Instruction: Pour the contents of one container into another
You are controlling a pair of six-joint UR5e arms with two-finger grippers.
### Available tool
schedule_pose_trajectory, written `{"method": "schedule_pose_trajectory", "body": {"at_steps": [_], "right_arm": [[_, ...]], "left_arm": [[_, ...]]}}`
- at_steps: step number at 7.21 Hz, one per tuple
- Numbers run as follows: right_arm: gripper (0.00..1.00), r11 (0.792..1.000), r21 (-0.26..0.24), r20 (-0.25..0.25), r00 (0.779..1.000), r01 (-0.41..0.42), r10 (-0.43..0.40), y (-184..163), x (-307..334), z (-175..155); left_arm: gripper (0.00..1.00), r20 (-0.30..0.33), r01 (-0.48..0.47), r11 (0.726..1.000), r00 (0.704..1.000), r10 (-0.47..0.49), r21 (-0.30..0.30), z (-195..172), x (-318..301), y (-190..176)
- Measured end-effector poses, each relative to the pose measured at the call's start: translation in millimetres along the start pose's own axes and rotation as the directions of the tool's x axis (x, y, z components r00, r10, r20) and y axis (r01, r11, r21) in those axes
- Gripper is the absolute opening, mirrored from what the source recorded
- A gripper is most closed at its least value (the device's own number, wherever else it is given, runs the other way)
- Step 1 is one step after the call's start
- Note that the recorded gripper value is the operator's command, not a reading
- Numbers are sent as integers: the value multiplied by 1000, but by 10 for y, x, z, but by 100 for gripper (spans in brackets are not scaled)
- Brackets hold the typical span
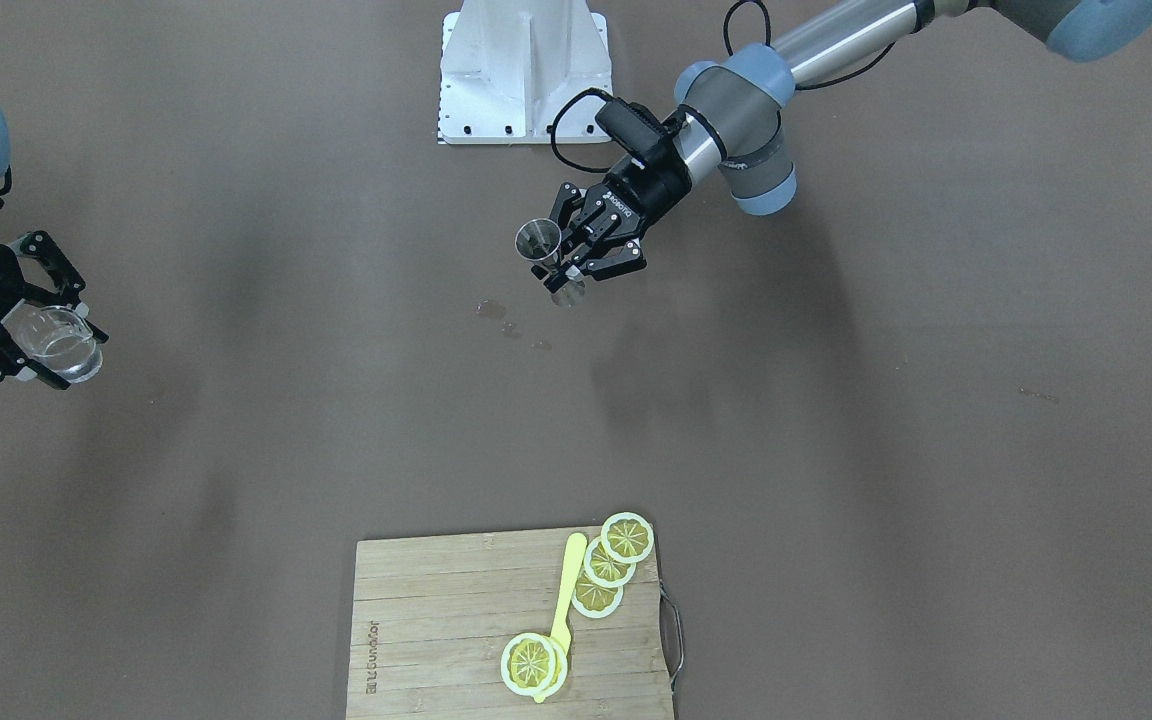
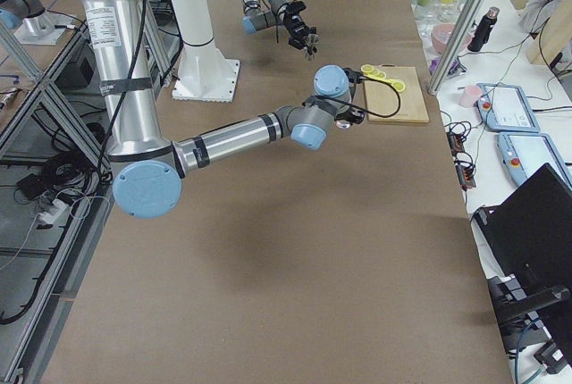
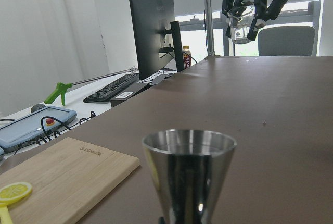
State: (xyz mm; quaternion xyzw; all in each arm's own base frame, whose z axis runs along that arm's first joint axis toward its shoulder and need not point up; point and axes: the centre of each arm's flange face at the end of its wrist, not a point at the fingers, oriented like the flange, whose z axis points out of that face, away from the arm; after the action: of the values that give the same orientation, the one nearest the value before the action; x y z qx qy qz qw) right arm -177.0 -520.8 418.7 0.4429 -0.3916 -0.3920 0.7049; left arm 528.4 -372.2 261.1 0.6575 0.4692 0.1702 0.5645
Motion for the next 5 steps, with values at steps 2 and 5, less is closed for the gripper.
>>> {"method": "schedule_pose_trajectory", "body": {"at_steps": [2,5], "right_arm": [[0,996,53,-54,996,-73,75,208,62,63],[0,982,132,-85,985,-137,149,635,3,348]], "left_arm": [[0,27,-11,1000,1000,11,-3,-39,-202,11],[0,95,-37,999,995,37,-4,-376,-742,16]]}}
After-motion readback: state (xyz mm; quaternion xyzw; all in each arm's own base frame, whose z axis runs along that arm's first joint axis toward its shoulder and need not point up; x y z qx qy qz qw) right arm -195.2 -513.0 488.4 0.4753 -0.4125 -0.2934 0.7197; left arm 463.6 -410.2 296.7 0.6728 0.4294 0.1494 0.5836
